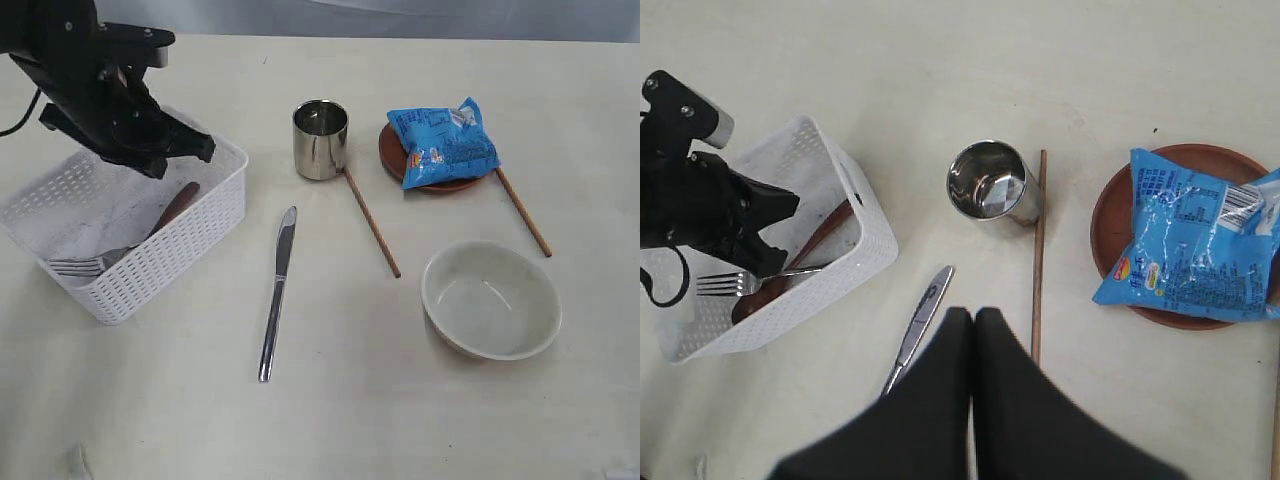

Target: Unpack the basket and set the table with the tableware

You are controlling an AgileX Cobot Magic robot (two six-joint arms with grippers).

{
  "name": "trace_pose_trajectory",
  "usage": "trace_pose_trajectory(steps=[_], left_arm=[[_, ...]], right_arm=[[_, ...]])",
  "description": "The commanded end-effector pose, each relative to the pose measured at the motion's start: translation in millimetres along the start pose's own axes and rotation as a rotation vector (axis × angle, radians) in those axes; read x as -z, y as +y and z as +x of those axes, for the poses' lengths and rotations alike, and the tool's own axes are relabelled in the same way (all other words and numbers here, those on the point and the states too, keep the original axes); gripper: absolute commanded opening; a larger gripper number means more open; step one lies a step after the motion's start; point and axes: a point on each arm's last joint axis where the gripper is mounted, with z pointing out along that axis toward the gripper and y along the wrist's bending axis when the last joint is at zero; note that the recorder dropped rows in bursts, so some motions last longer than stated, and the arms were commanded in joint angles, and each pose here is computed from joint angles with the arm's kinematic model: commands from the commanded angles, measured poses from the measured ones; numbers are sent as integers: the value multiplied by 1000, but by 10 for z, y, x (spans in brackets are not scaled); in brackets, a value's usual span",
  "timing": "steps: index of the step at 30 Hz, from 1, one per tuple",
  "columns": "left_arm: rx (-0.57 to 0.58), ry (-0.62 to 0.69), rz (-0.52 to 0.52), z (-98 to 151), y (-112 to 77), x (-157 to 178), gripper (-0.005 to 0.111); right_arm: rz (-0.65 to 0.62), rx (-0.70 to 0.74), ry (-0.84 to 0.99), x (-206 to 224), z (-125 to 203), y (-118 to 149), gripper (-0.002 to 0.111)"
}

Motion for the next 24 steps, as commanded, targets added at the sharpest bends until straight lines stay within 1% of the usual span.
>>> trace_pose_trajectory(steps=[1,2,3,4,5,6,7,8,10,11,19,22,24], left_arm=[[-18,12,-6,4,17,52,0],[-13,13,-2,5,14,52,0],[-1,22,23,13,-10,44,0],[-41,41,64,30,-46,39,1],[-59,64,104,49,-82,5,7],[-64,75,103,57,-82,-26,15],[-63,85,101,63,-80,-60,27],[-67,93,96,68,-76,-88,34],[-70,106,82,77,-63,-142,45],[-70,111,81,80,-63,-174,47],[-61,177,73,141,-55,-467,47],[-60,189,71,155,-53,-529,46],[-60,184,70,151,-52,-544,40]], right_arm=[[-1,5,-7,30,3,-10,0],[-1,5,-7,30,3,-10,0],[-1,5,-7,30,3,-10,0],[-1,5,-7,30,3,-10,0],[-1,5,-7,30,3,-10,0],[-1,5,-7,30,3,-10,0],[-1,5,-7,30,3,-10,0],[-1,5,-7,30,3,-10,0],[-1,5,-7,30,3,-10,0],[-1,5,-7,30,3,-10,0],[-1,5,-7,30,3,-10,0],[-1,4,-5,23,2,-13,0],[-1,4,-5,23,2,-13,0]])
